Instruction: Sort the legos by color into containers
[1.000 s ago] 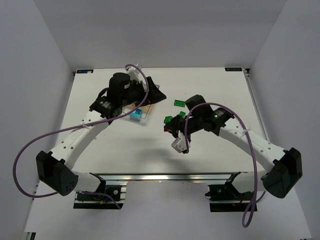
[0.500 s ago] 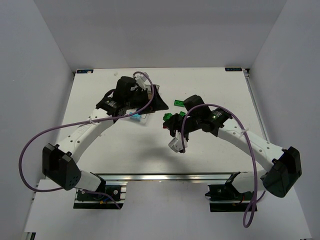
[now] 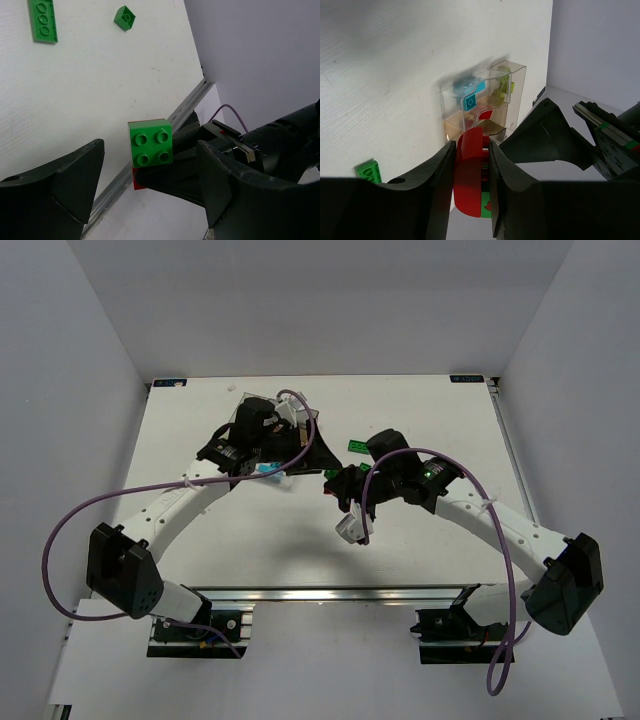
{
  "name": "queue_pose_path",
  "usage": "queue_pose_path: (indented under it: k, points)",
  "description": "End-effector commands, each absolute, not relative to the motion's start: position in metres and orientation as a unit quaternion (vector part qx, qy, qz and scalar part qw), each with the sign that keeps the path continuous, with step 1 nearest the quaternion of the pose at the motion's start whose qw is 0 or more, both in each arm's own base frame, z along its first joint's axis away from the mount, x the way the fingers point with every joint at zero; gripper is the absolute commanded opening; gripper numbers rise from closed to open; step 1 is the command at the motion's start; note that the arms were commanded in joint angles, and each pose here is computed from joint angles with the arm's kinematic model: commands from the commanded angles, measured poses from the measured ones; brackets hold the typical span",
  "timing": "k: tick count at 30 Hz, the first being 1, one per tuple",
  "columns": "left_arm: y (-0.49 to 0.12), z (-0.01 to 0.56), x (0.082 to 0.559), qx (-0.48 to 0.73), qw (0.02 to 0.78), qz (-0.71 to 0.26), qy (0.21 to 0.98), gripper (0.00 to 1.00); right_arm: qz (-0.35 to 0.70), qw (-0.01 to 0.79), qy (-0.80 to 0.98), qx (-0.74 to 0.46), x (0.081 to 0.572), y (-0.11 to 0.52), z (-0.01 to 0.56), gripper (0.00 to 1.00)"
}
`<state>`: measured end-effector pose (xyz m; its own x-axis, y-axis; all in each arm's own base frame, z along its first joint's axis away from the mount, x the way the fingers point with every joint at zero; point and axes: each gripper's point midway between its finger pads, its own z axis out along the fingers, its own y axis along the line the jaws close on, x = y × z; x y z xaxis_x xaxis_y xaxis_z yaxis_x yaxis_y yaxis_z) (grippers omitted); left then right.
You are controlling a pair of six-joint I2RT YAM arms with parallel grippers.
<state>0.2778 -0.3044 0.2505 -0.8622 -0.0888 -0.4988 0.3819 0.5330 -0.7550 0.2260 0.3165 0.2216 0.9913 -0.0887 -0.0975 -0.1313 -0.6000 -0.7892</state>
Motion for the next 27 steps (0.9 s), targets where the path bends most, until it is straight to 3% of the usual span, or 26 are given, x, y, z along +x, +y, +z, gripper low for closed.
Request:
queue_pose_path:
  k: [1, 19, 27]
  points:
    - [-0.310, 0.259, 0.273, 0.108, 0.248, -0.496, 0.825, 0.83, -0.022, 0.467, -0.023, -0.884, 0.222, 0.323, 0.243, 0.00]
    - [-0.317, 0.249, 0.275, 0.102, 0.229, -0.494, 0.832, 0.62, -0.019, 0.471, -0.024, -0.882, 0.219, 0.322, 0.240, 0.00]
    - [-0.317, 0.245, 0.274, 0.104, 0.218, -0.490, 0.838, 0.60, -0.019, 0.468, -0.022, -0.883, 0.223, 0.325, 0.238, 0.00]
